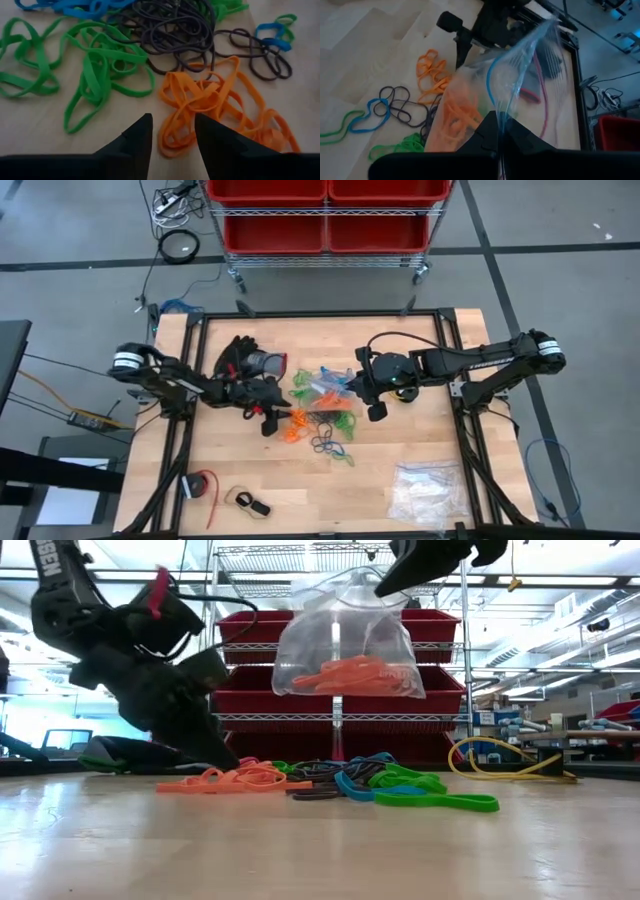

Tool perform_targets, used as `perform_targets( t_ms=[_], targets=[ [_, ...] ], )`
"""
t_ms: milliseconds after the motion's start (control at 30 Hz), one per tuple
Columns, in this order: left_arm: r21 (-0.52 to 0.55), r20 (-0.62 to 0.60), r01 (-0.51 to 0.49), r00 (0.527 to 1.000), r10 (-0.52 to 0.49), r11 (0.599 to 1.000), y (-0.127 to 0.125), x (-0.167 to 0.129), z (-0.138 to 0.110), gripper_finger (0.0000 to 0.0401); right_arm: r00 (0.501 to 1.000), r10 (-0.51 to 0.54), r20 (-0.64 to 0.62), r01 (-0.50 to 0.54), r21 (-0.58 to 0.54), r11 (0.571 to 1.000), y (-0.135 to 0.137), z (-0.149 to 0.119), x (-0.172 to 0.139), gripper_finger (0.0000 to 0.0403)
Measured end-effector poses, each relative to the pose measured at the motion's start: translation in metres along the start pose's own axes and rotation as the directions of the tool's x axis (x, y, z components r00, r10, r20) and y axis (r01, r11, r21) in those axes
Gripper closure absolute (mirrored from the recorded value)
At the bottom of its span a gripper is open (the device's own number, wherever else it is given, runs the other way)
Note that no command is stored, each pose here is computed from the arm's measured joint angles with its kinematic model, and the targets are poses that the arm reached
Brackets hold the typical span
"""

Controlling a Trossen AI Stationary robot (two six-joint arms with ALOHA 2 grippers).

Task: Sort rubber bands
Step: Put the orange rubber band into the transparent zip bag

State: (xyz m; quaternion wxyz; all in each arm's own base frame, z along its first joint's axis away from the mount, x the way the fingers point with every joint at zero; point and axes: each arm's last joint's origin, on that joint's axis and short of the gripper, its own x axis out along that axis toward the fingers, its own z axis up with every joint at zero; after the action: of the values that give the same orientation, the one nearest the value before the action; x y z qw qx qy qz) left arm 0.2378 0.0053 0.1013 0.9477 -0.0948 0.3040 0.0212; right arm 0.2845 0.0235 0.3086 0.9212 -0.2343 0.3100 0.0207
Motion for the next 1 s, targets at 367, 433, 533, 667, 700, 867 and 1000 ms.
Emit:
perform_targets(
  t_ms=[367, 433, 533, 667, 700, 867, 1000],
  targets=[
    [0.045, 0.004, 0.005, 1.000, -0.006, 0.999, -0.001, 0.010, 0.008, 0.0389, 1.000, 0.002, -0.006, -0.002, 0.010, 1.000, 0.000, -0.001, 0.000, 0.0403],
    [0.045, 0.003, 0.029, 1.000, -0.029, 0.999, -0.002, 0.010, 0.010, 0.0389, 1.000, 0.001, -0.003, -0.001, 0.011, 1.000, 0.000, 0.000, 0.000, 0.0403],
    [0.045, 0.019, 0.059, 0.998, -0.060, 0.997, -0.004, 0.010, 0.015, 0.0384, 1.000, 0.002, -0.004, -0.002, 0.011, 1.000, 0.000, 0.000, 0.000, 0.0403],
    [0.045, 0.049, 0.091, 0.994, -0.093, 0.995, -0.007, 0.004, 0.026, 0.0389, 1.000, 0.003, -0.006, -0.003, 0.015, 1.000, 0.000, -0.001, 0.000, 0.0403],
    [0.045, 0.051, 0.094, 0.994, -0.096, 0.995, -0.007, 0.001, 0.028, 0.0391, 1.000, 0.003, -0.006, -0.002, 0.016, 1.000, 0.000, -0.001, 0.000, 0.0403],
    [0.071, 0.104, 0.099, 0.989, -0.106, 0.993, -0.014, -0.022, 0.057, 0.0395, 1.000, 0.004, -0.009, -0.004, 0.017, 1.000, 0.000, -0.001, 0.000, 0.0403],
    [0.123, 0.181, 0.077, 0.978, -0.099, 0.989, -0.021, -0.050, 0.087, 0.0395, 1.000, 0.006, -0.014, -0.006, 0.016, 1.000, 0.001, -0.001, 0.000, 0.0403]
  ],
)
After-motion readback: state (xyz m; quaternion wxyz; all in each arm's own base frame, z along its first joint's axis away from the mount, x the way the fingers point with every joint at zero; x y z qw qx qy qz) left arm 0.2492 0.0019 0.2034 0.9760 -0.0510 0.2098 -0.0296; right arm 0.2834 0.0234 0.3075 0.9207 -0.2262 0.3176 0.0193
